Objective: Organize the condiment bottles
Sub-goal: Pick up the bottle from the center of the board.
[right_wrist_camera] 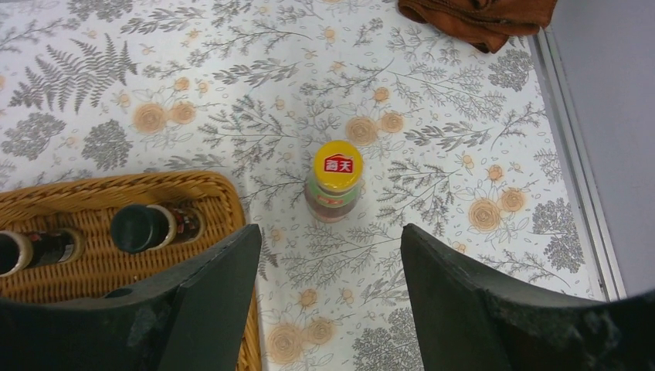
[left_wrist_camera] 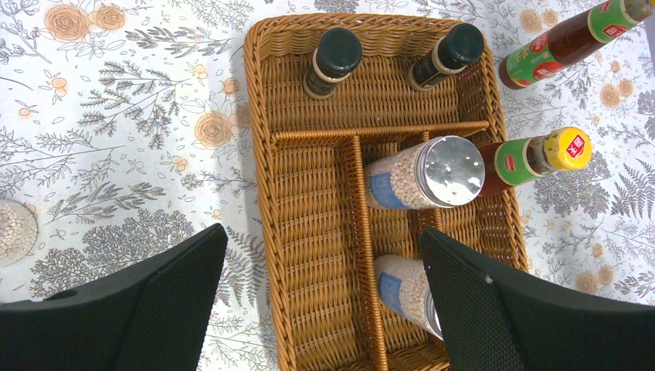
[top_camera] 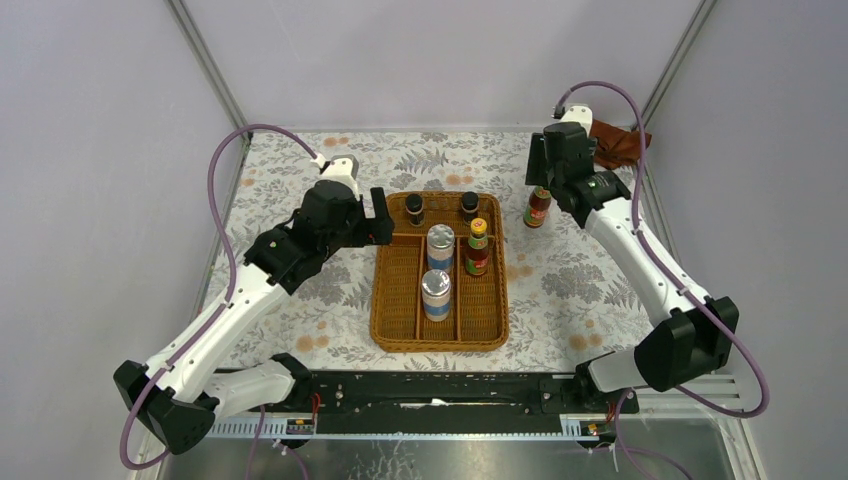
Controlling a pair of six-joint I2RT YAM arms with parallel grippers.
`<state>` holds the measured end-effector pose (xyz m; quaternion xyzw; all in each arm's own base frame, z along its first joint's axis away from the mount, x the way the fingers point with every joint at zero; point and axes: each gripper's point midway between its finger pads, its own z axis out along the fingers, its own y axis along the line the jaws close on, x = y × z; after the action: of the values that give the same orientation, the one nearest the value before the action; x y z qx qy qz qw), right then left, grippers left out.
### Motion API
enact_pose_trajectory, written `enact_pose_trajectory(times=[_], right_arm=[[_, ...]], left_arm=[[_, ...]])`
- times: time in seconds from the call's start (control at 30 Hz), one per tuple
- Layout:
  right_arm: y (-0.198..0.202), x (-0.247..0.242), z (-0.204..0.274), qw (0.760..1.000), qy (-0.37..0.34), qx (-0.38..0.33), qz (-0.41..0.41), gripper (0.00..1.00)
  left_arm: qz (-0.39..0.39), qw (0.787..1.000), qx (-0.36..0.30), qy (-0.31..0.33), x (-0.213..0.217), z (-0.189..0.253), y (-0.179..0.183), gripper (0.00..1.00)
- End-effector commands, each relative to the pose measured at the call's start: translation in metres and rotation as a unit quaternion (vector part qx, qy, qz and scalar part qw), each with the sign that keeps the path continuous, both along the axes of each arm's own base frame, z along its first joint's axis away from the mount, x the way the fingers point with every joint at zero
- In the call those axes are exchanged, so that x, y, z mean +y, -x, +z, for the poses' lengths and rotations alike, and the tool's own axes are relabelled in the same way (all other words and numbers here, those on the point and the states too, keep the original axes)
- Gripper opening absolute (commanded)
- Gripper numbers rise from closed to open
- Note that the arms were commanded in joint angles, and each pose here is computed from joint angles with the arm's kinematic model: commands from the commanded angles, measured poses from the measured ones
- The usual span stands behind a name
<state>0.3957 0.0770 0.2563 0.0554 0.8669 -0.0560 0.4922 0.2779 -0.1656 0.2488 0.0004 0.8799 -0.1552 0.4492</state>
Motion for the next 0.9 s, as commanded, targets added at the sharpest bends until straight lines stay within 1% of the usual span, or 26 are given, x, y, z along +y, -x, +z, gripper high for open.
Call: enact_pose_trajectory(times=[0.0,0.5,0.87], right_arm=[[-0.015,-0.006,-0.003,1.0,-0.013,-0.017,-0.005,0.74],[-0.038,-0.017,-0.036,1.0,-0.026,0.001,-0.008,0.75],[-0.047,-0.018,-0.057,0.999,-0.028,0.018,-0.005,0.76]], left_arm=[[0.017,1.0,-0.004,0.0,0.007,0.0,-0.001,0.99],[0.02,1.0,0.002,-0.009,0.006,-0.004,-0.006,0.99],[0.023,1.0,0.007,-0.013,0.006,-0.008,-0.008,0.99]])
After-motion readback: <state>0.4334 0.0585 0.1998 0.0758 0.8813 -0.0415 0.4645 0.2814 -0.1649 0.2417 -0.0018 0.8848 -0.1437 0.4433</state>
